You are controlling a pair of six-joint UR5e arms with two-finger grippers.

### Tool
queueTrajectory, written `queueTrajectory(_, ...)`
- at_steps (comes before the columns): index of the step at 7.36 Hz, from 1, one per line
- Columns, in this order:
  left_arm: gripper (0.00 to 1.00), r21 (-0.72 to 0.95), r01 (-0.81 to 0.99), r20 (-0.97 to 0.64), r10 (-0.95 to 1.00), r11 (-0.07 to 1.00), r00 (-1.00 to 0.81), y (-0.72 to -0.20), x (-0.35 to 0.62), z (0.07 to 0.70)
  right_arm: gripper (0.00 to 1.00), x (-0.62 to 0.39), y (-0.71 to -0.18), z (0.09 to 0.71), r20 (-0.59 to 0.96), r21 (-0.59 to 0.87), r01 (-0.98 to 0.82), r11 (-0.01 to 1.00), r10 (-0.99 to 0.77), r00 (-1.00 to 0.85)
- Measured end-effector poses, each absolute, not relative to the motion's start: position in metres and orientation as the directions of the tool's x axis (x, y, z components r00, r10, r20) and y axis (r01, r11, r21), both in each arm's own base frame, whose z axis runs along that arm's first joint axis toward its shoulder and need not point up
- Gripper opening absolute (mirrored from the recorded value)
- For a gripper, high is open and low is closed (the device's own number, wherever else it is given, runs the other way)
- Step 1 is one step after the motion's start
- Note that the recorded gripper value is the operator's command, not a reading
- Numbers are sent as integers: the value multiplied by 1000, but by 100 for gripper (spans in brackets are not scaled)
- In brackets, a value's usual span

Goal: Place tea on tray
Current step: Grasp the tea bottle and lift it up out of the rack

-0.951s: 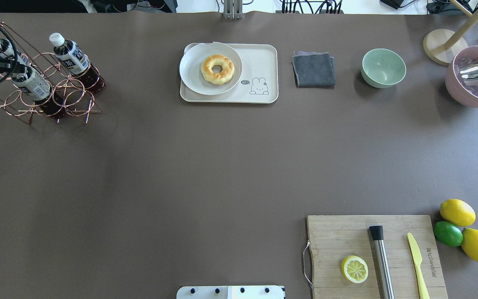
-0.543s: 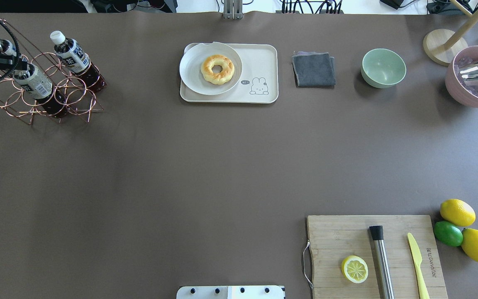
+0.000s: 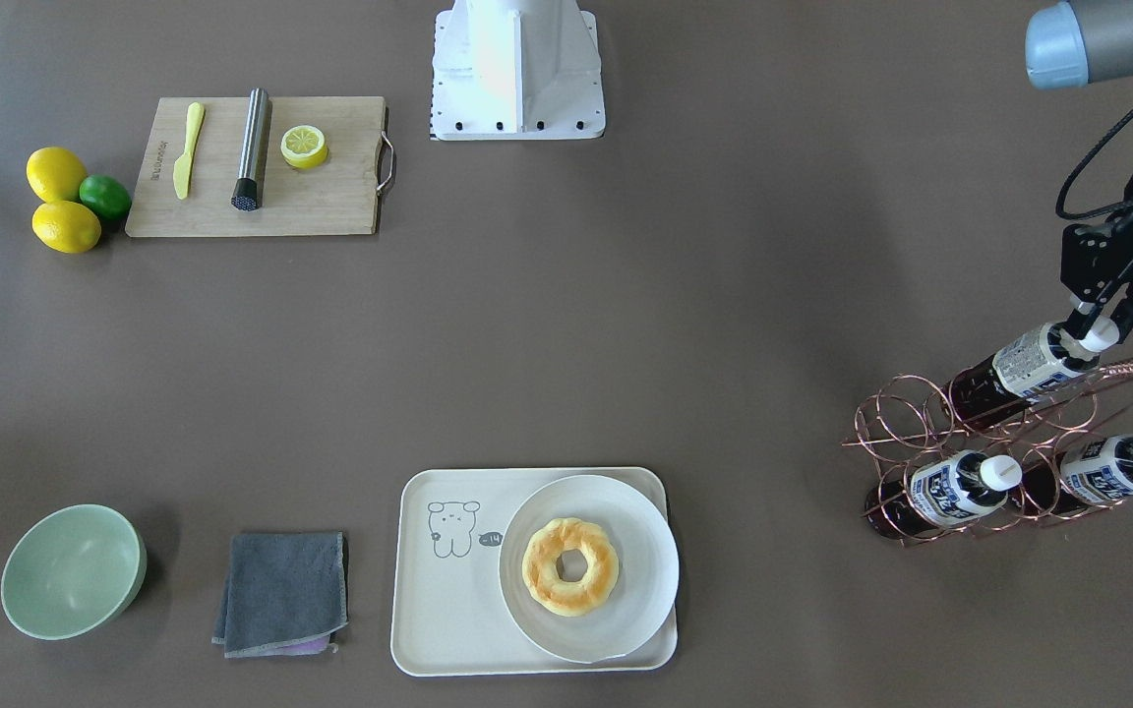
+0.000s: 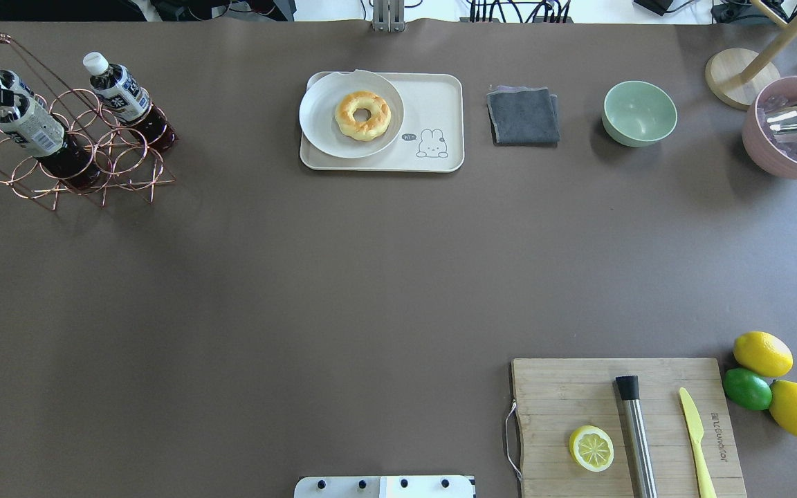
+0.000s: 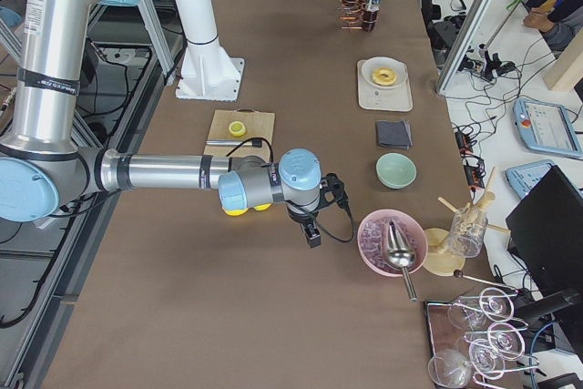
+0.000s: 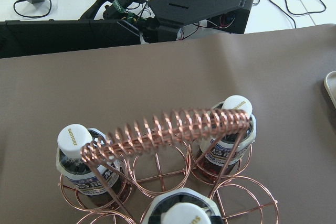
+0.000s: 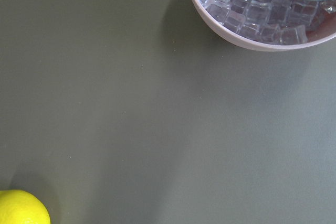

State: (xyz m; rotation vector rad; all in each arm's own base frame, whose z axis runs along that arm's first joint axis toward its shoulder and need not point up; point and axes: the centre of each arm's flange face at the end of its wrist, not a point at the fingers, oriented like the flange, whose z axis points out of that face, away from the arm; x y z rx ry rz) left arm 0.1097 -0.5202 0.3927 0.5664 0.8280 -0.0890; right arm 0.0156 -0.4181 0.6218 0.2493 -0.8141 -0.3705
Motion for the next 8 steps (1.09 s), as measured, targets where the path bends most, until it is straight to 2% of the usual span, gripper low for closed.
queueTrajectory(5, 0, 424, 302, -744, 138, 854, 654, -504, 63, 356, 100, 10, -421, 627, 660, 350, 238, 906, -419, 623)
queueTrajectory(8, 0, 405, 277, -754, 146, 871, 641, -476, 83, 310, 100, 9, -421, 626, 658, 355, 242, 903, -425, 621)
